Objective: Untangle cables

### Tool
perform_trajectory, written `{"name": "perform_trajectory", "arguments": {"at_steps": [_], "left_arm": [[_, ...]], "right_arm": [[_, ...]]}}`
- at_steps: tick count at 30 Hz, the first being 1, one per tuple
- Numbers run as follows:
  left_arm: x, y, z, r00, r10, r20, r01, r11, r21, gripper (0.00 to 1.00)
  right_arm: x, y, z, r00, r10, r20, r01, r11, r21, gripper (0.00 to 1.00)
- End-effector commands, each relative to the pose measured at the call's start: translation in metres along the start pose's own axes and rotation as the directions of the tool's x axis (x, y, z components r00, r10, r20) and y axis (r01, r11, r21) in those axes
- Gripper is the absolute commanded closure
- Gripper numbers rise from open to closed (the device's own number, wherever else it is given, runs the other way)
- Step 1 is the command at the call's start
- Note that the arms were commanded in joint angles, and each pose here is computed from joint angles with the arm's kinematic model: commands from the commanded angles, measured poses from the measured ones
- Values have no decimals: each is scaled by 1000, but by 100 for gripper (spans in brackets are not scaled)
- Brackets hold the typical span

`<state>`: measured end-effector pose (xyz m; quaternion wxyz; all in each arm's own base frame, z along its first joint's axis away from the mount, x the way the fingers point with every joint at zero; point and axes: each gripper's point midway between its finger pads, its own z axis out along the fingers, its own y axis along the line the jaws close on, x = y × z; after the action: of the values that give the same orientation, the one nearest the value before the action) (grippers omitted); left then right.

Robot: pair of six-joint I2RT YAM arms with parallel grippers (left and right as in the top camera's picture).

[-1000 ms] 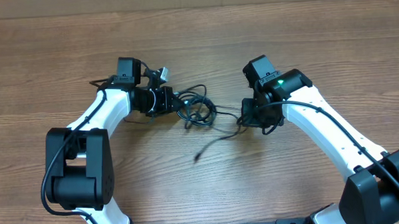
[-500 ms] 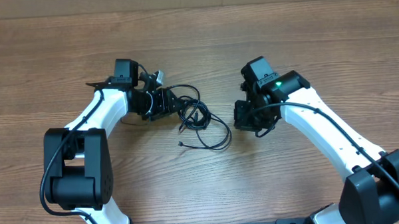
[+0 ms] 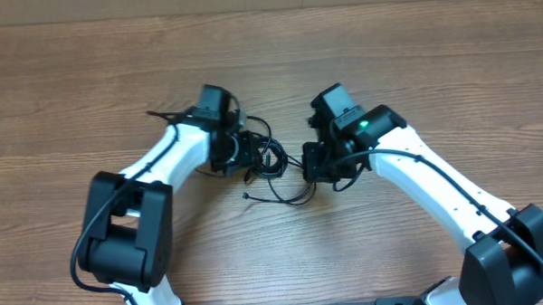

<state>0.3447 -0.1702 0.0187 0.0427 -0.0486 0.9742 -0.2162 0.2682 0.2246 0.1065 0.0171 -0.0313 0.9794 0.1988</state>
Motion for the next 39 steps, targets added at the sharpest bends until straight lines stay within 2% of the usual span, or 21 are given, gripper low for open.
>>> {"name": "perform_trajectory", "arguments": {"at_steps": [1,3,4,8,11,15,20,28,33,39], "left_arm": [[-8,3,5,998,-26,57,31,995,-95,75],[-9,-1,6,998,-15,62,21,996,-90,93],[-9,-1,6,998,-14,64,20,996,-88,96],[-11,1,4,997,-43,61,47,996,-74,96],[-8,-7,1,997,-69,21,69,997,16,96],[-3,-26,-9,992,-106,-71,119,971,205,96],[0,-40,-25,941,-271,-203,326,887,327,96],[10,-40,-30,874,-379,-304,467,830,305,96],[15,-52,-39,857,-359,-369,488,795,360,96],[9,-48,-46,846,-372,-382,512,767,387,96]], "right_arm": [[8,16,2,998,-61,10,61,998,-24,92],[12,21,8,996,-87,13,87,996,-32,89],[13,23,12,995,-99,16,99,994,-36,87],[18,27,27,974,-222,33,224,973,-49,72],[16,28,36,946,-317,66,321,945,-57,71],[7,32,42,932,-340,125,351,934,-74,70],[4,34,46,925,-348,151,362,929,-82,70],[-10,43,43,907,-359,220,385,919,-88,64],[-19,32,43,903,-355,243,370,929,-14,63],[-12,25,46,913,-350,210,358,934,-2,62]]}}
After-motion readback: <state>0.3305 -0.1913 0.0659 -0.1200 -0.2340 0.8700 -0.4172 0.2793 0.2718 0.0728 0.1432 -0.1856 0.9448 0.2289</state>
